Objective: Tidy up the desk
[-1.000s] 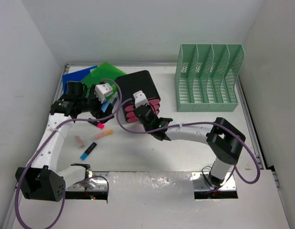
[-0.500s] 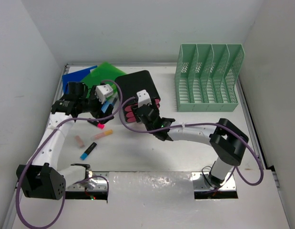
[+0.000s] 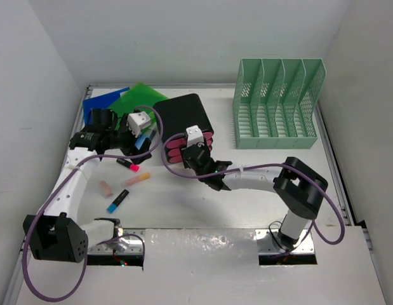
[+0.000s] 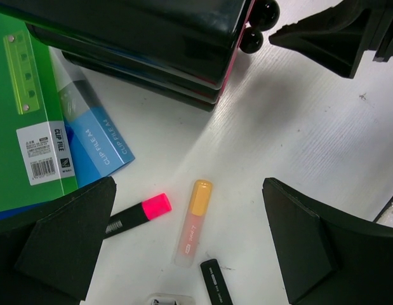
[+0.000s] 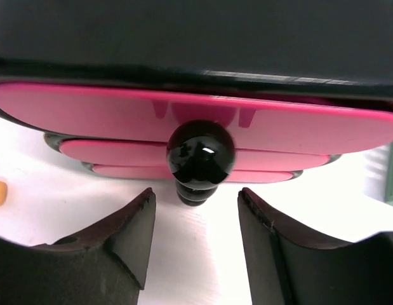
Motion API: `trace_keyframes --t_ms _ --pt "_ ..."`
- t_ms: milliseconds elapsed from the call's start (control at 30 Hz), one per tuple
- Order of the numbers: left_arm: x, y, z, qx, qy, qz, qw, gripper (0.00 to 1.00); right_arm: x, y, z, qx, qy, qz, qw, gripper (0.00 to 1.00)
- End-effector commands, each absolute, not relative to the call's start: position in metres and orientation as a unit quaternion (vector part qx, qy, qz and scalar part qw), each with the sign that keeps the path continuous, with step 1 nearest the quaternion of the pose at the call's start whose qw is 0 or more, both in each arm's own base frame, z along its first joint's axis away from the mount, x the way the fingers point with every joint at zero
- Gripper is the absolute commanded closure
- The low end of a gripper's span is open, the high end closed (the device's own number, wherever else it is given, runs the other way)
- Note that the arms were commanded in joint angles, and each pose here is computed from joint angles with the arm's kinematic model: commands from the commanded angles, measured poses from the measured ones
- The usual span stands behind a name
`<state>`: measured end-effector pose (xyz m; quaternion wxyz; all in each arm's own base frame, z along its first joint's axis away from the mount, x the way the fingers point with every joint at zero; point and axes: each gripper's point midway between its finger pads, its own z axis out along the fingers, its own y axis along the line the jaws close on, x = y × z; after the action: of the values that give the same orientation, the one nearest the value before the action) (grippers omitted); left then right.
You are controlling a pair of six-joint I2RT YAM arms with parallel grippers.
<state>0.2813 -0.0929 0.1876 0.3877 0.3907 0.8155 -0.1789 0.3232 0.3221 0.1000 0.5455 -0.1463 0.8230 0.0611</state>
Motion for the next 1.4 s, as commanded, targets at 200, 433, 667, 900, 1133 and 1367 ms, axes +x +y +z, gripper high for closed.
trace_keyframes --t_ms 200,433,667,900,1133,1367 --pt "0.296 -0.086 0.189 0.377 0.817 -0.161 0.405 0.0 0.348 0.338 0.1 -0.11 0.812 0.09 0.566 0.57" --pt "0.292 -0.083 0.181 0.386 0.818 -0.155 0.397 0.0 0.353 0.336 0.101 -0.114 0.807 0.074 0.575 0.59" --pt "0.292 -0.08 0.178 0.382 0.821 -0.15 0.398 0.0 0.355 0.335 0.105 -0.111 0.802 0.073 0.583 0.75" --pt "0.293 -0.072 0.169 0.38 0.826 -0.142 0.391 0.0 0.343 0.325 0.093 -0.114 0.813 0.076 0.566 1.0" --pt "0.293 -0.067 0.162 0.385 0.83 -0.129 0.383 0.0 0.312 0.322 0.09 -0.152 0.816 0.082 0.551 1.0" --pt "0.274 -0.065 0.144 0.42 0.829 -0.133 0.345 0.05 0.267 0.326 0.08 -0.2 0.824 0.106 0.519 1.0"
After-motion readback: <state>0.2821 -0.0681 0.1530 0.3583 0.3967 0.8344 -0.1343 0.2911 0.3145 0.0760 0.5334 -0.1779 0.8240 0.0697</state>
